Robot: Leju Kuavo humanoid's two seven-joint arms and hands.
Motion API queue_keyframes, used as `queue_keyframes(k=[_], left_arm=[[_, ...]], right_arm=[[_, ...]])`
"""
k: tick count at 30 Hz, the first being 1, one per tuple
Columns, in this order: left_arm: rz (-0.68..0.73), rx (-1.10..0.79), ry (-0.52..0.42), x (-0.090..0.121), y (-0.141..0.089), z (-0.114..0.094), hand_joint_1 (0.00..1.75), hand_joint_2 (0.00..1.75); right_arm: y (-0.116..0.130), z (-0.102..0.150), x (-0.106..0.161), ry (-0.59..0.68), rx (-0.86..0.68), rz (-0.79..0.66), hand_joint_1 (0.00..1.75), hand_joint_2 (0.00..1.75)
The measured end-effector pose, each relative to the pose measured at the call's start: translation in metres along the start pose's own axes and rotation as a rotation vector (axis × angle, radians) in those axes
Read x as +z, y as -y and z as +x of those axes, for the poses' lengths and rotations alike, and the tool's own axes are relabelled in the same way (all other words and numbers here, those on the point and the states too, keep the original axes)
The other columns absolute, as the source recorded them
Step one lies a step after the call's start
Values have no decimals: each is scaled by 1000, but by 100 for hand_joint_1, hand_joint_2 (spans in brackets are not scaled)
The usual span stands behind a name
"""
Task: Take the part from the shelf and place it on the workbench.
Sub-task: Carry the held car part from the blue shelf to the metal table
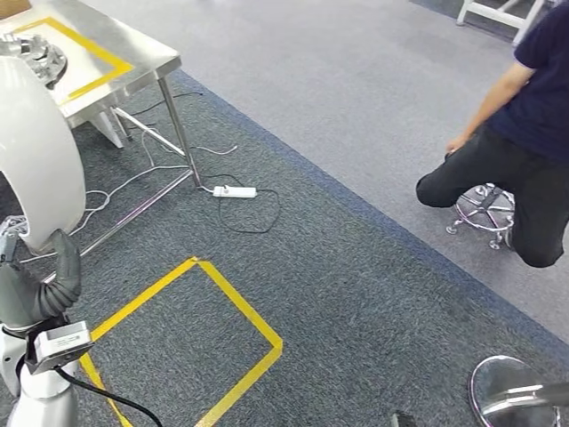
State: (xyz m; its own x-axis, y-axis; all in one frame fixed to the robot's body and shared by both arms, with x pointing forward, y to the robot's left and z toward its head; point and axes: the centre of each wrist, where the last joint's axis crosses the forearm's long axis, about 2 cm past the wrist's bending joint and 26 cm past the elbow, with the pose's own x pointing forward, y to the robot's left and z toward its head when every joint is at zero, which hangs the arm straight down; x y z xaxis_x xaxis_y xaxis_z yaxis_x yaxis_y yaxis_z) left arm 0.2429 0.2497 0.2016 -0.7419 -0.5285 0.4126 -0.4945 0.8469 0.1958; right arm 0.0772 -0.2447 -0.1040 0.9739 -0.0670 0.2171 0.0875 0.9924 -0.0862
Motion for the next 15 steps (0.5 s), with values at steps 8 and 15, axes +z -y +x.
queue_keyframes(k=[8, 15], left_arm=[[-2, 3, -1, 0, 0, 0, 175, 175], [-3, 4, 0, 0, 0, 0, 175, 175]], right_arm=[[0, -3, 0, -6, 4, 0, 0, 0], [0, -2, 0, -5, 5, -1, 0, 0]])
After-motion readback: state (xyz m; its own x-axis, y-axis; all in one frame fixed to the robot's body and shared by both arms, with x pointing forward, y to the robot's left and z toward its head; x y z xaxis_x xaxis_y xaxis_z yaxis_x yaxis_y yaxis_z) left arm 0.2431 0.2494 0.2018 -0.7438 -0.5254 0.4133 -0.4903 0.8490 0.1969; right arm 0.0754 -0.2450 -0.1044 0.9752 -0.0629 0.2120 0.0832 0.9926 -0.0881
